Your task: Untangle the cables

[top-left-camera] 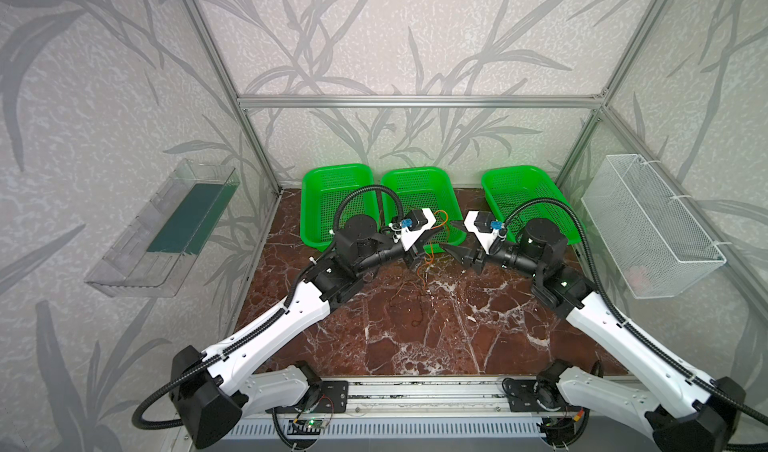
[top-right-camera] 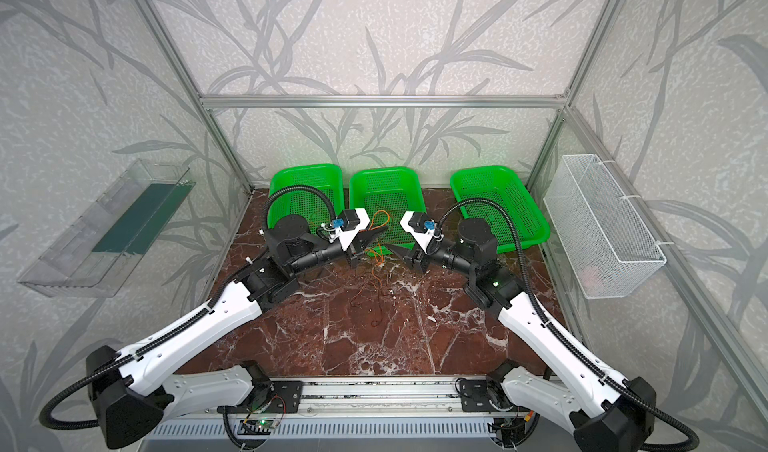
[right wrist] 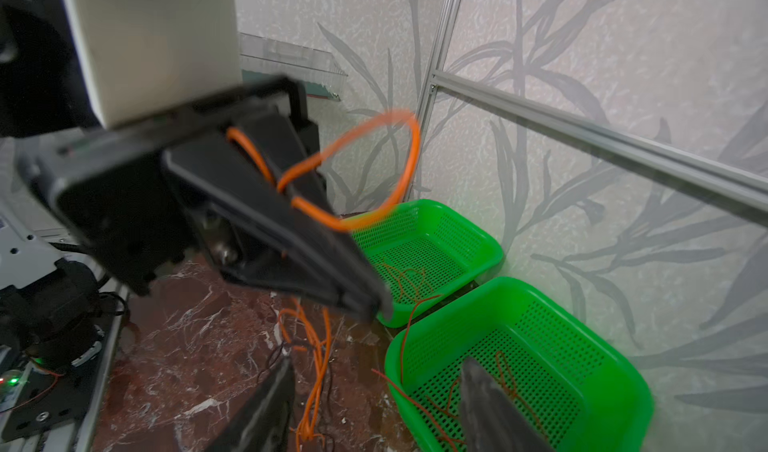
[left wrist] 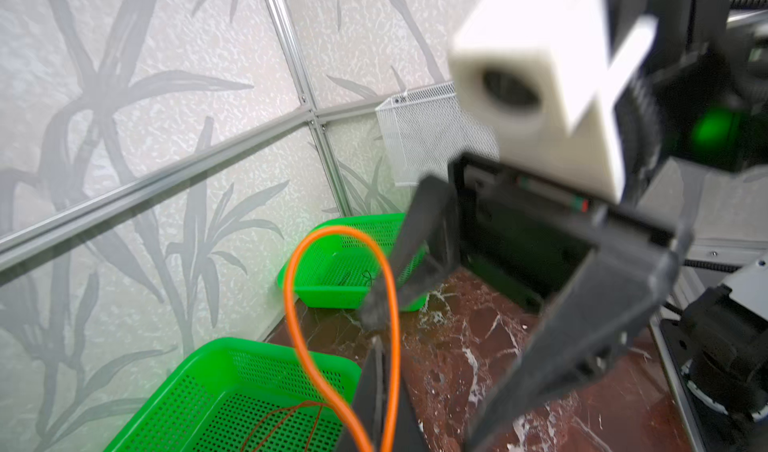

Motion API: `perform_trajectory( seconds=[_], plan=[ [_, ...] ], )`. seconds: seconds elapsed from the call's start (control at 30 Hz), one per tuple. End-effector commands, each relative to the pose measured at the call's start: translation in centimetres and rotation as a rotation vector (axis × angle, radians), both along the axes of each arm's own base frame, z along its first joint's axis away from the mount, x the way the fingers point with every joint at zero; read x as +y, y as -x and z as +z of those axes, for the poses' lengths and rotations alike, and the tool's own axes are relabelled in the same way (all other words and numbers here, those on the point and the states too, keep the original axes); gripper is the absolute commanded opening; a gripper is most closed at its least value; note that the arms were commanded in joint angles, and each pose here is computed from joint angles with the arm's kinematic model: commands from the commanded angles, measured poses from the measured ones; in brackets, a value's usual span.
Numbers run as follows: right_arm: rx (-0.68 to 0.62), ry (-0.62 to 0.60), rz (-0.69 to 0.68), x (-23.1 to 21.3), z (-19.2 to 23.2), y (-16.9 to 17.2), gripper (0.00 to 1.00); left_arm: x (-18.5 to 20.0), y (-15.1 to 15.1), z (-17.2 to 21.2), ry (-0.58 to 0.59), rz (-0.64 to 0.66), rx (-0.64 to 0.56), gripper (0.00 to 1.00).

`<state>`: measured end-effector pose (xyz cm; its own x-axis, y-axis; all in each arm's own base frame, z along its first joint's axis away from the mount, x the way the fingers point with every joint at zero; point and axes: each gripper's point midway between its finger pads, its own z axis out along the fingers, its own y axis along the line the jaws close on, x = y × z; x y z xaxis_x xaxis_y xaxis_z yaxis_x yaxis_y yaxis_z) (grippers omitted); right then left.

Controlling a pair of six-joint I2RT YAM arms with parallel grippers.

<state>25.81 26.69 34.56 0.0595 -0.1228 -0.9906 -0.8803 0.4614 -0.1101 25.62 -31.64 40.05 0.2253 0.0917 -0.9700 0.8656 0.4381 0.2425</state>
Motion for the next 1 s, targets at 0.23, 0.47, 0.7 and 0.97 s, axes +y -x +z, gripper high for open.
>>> perform_trajectory(
  seconds=[0.23, 0.47, 0.7, 0.97],
  plan=[
    [0.124, -0.173, 0.069, 4.2, -2.8, -0.8, 0.60, -1.3, 0.9, 5.9, 0.134, -0.015, -0.062, 0.00],
    [0.193, -0.183, 0.038, 5.2, -5.8, -2.7, 0.20, -1.5, 1.4, 9.0, 0.176, -0.014, -0.110, 0.00],
    [0.266, -0.026, -0.046, 4.3, -12.7, -3.6, 0.16, -0.5, 1.5, 14.1, 0.173, 0.035, -0.210, 0.00],
    [0.333, 0.213, -0.060, 3.2, -19.3, -3.1, 0.15, 1.2, 1.0, 18.4, 0.167, 0.080, -0.303, 0.00]
  ],
)
